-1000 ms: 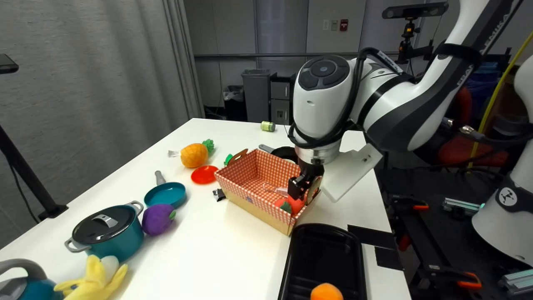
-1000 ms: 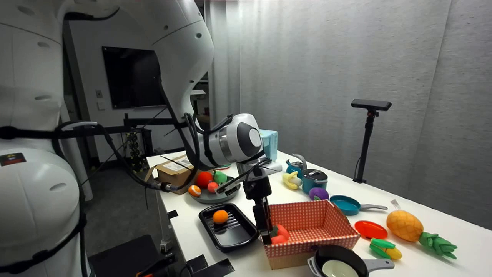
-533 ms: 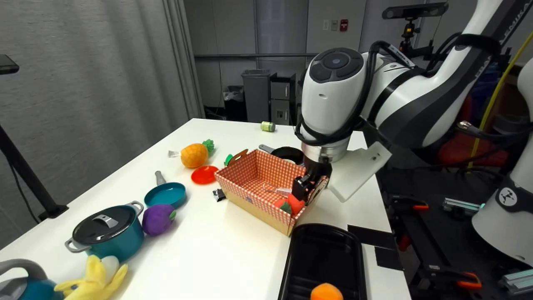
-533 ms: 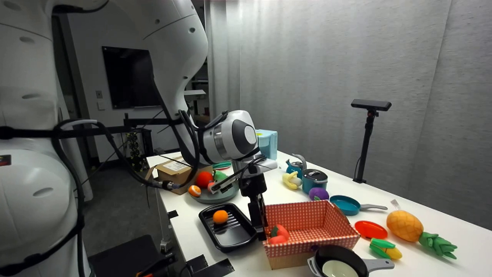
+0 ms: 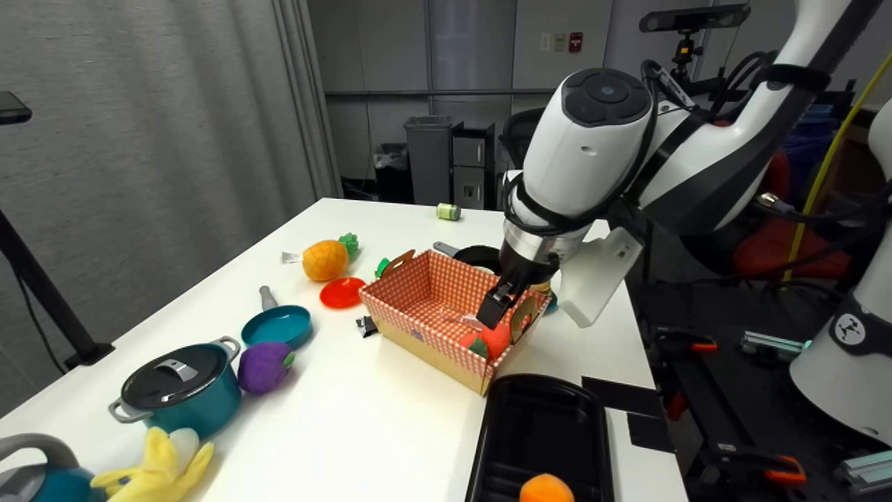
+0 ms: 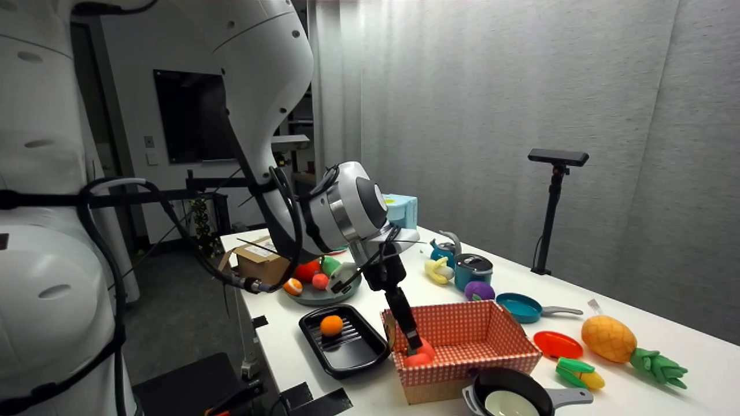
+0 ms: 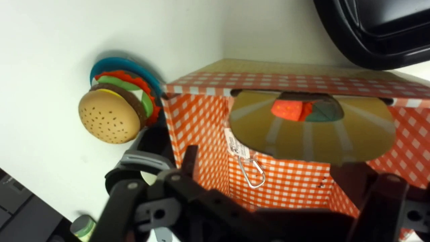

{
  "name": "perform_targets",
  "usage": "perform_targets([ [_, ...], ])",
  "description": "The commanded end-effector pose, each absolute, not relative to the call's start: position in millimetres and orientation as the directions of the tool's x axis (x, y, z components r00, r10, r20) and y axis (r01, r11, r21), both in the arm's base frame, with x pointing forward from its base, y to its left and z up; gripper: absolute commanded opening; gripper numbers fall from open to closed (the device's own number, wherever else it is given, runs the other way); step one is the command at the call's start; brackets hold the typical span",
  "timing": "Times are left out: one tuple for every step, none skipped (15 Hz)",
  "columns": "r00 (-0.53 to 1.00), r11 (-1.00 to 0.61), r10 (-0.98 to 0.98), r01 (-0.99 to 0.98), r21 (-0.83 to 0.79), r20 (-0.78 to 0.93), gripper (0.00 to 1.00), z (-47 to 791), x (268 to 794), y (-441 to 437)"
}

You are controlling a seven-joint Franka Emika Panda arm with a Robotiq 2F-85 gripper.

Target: Slide the box to the right

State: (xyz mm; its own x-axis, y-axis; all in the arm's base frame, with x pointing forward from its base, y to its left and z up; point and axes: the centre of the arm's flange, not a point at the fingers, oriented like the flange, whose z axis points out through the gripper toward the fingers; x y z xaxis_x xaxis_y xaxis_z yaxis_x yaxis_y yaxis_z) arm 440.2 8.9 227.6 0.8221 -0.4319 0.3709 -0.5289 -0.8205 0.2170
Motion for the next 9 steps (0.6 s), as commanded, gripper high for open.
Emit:
perform_targets([
  [0.818,-0.855,-0.358,-0.481,0.194,0.450,1.00,231.2,431.5,1.9],
  [0.811,-0.864,-0.315,-0.460,0.205,0.494,1.00,293.5,454.2,42.5],
  [0.809,-0.875,-0.302,-0.446,0.191,0.503,1.00,299.2,456.6,47.8],
  [0.801,-0.893,-0.269,-0.416,0.174,0.535,1.00,314.0,462.5,62.8],
  [0.793,-0.909,-0.230,-0.382,0.166,0.563,1.00,331.7,467.2,81.2],
  [0.783,-0.928,-0.179,-0.336,0.162,0.596,1.00,349.8,467.5,103.2],
  [0.775,-0.942,-0.136,-0.295,0.163,0.618,1.00,367.7,470.1,125.8],
  [0.771,-0.955,-0.091,-0.248,0.165,0.630,1.00,384.8,472.6,148.0],
  [0.764,-0.966,-0.051,-0.202,0.163,0.643,1.00,402.1,471.0,170.4],
])
